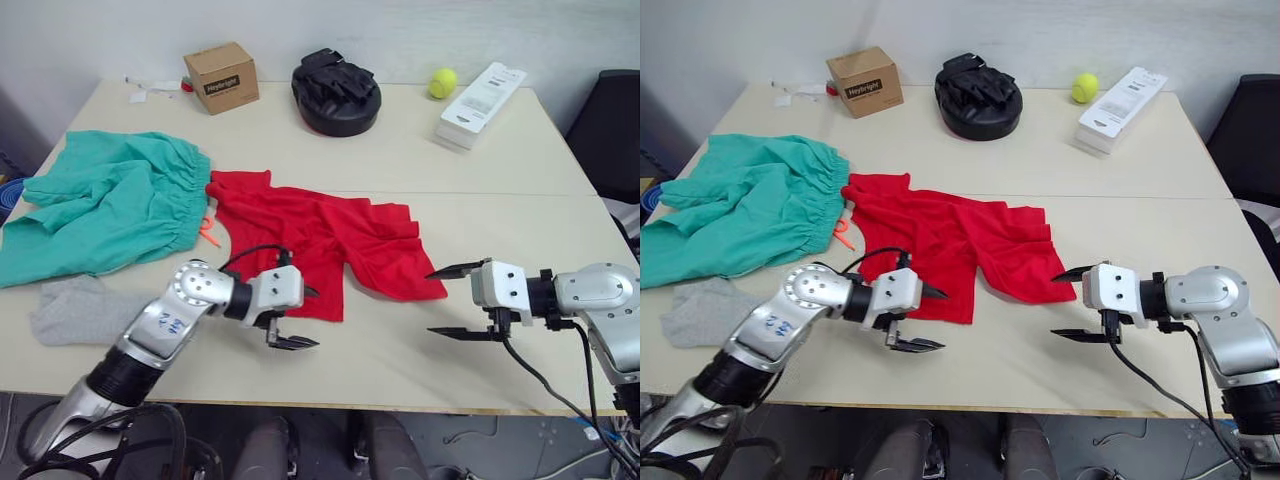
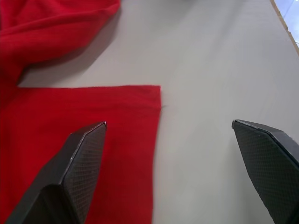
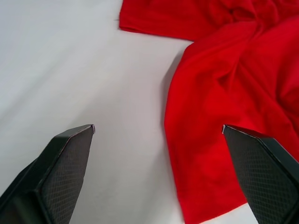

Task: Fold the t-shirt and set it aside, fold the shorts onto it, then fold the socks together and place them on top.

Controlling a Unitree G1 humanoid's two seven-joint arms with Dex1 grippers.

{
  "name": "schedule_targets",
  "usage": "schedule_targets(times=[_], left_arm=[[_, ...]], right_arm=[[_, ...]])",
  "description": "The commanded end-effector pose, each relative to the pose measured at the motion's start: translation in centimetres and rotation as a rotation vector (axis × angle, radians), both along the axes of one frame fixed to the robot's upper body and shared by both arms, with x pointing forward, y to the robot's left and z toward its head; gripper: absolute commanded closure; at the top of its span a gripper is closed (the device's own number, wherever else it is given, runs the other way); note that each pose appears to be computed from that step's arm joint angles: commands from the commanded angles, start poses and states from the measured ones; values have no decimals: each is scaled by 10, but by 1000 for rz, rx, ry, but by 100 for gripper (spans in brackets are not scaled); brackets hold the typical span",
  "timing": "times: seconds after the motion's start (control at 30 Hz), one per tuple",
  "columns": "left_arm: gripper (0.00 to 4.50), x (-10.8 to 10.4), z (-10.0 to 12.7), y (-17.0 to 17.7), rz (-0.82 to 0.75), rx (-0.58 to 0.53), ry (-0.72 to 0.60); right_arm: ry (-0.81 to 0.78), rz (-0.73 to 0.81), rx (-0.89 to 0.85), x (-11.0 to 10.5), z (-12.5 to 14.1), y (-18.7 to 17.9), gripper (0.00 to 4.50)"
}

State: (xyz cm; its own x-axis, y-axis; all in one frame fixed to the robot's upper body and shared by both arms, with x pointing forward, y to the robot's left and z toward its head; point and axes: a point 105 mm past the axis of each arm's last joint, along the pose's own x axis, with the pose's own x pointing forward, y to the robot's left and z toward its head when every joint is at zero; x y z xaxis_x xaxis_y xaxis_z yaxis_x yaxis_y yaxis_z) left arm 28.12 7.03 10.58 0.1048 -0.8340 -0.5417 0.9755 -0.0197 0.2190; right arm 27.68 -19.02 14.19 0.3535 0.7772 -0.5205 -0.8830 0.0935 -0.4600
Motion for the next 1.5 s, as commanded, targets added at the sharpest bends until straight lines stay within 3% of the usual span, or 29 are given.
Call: schedule_targets(times=[0.03,0.13,0.37,0.6,0.83,1.1,1.2,1.5], left_arm=[[0,4,-2,-10,-10,25,-28],[61,13,-11,-15,20,59,-50],[279,20,-19,-15,42,84,-48],[279,15,-24,-11,28,114,-24],[447,13,-27,-5,14,137,-6],[447,-1,-17,12,-48,151,13],[450,-10,-12,21,-80,160,36],[450,-10,-11,28,-35,152,35]], right_arm=[[-54,-10,-20,3,2,-2,5],[-58,-33,-27,6,-1,-7,0],[-51,-48,-49,9,-12,-11,0],[-49,-56,-76,15,-20,-13,0],[-54,-50,-79,20,-22,-11,0],[-58,-47,-97,30,-28,-10,0],[-60,-58,-111,36,-32,-12,53],[-53,-73,-181,46,-45,-17,346]])
